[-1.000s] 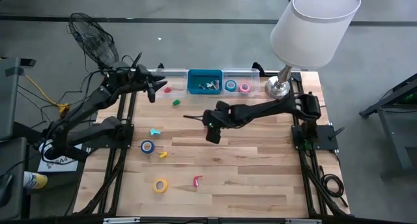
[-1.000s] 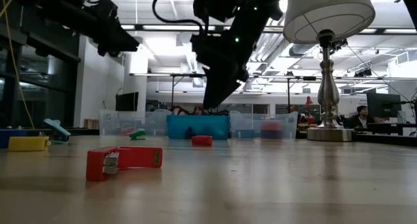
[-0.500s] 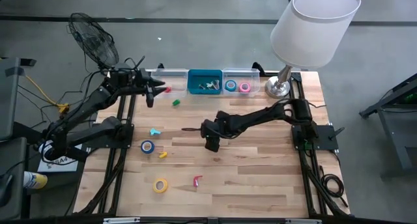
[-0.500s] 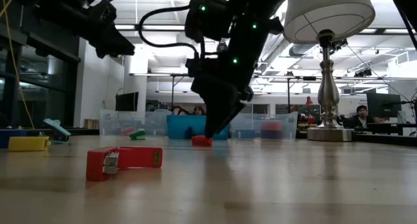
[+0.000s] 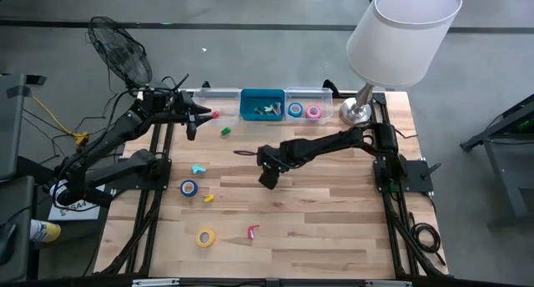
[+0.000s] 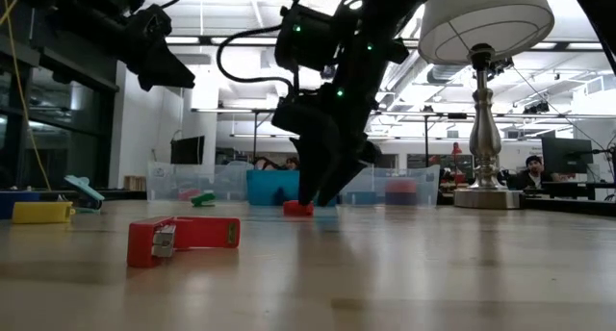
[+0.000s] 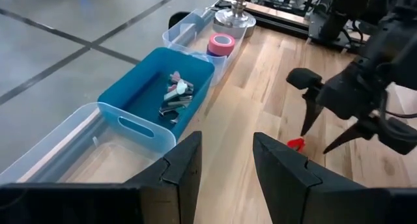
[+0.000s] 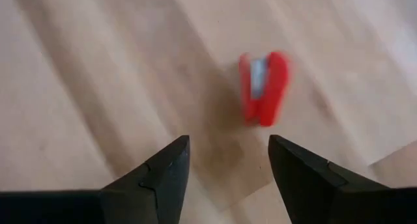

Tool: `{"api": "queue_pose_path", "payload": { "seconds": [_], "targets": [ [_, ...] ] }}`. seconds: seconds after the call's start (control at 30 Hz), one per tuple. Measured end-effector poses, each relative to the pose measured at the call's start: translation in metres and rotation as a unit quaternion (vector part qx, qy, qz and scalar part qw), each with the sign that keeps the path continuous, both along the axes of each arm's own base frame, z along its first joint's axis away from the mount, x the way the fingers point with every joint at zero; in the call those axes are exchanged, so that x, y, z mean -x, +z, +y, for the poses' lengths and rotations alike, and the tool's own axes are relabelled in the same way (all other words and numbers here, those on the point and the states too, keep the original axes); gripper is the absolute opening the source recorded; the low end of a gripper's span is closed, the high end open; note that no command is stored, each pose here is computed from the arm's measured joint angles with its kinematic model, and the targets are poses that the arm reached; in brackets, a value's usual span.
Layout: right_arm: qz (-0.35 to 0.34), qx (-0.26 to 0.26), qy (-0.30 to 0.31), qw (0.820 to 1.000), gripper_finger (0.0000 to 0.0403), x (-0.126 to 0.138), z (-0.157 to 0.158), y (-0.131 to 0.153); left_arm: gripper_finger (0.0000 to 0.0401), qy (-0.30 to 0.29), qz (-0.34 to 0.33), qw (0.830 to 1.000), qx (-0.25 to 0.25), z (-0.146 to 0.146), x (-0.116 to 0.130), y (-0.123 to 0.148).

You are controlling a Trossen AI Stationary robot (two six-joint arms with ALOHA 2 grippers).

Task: Pick and place Stapler, Stapler remover, tape
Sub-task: Put the top red stapler into the left transparent bin

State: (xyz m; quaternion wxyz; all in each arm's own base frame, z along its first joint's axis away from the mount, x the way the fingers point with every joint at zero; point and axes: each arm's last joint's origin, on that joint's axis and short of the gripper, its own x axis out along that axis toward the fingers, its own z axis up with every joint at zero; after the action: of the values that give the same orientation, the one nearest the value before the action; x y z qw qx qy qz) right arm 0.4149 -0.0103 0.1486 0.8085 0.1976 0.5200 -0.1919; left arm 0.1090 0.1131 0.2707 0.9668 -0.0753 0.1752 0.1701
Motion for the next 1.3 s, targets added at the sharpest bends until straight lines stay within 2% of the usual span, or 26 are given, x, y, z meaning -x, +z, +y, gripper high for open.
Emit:
{"api": "queue_pose_path", "payload": {
  "seconds": [0.1,0.47,0.7,1.3],
  "targets": [
    [0.002,0.001,0.000,1.000,0.0201,0.000,-0.006,0.000,0.0136,0.001,0.000,1.000,-0.001,0.000,0.000,0.000],
    [-0.019,0.064,0.087,0.994,0.0200,-0.006,-0.013,0.002,0.0136,0.004,0.001,1.000,-0.002,0.000,0.000,0.000],
    [-0.007,0.106,0.093,0.990,0.0197,-0.006,-0.014,0.001,0.0136,0.004,0.001,1.000,-0.002,0.000,0.000,0.000],
    [0.001,0.089,0.095,0.991,0.0184,-0.006,-0.016,-0.006,0.0136,0.008,0.002,1.000,-0.003,0.001,0.000,0.000]
  ]
}}
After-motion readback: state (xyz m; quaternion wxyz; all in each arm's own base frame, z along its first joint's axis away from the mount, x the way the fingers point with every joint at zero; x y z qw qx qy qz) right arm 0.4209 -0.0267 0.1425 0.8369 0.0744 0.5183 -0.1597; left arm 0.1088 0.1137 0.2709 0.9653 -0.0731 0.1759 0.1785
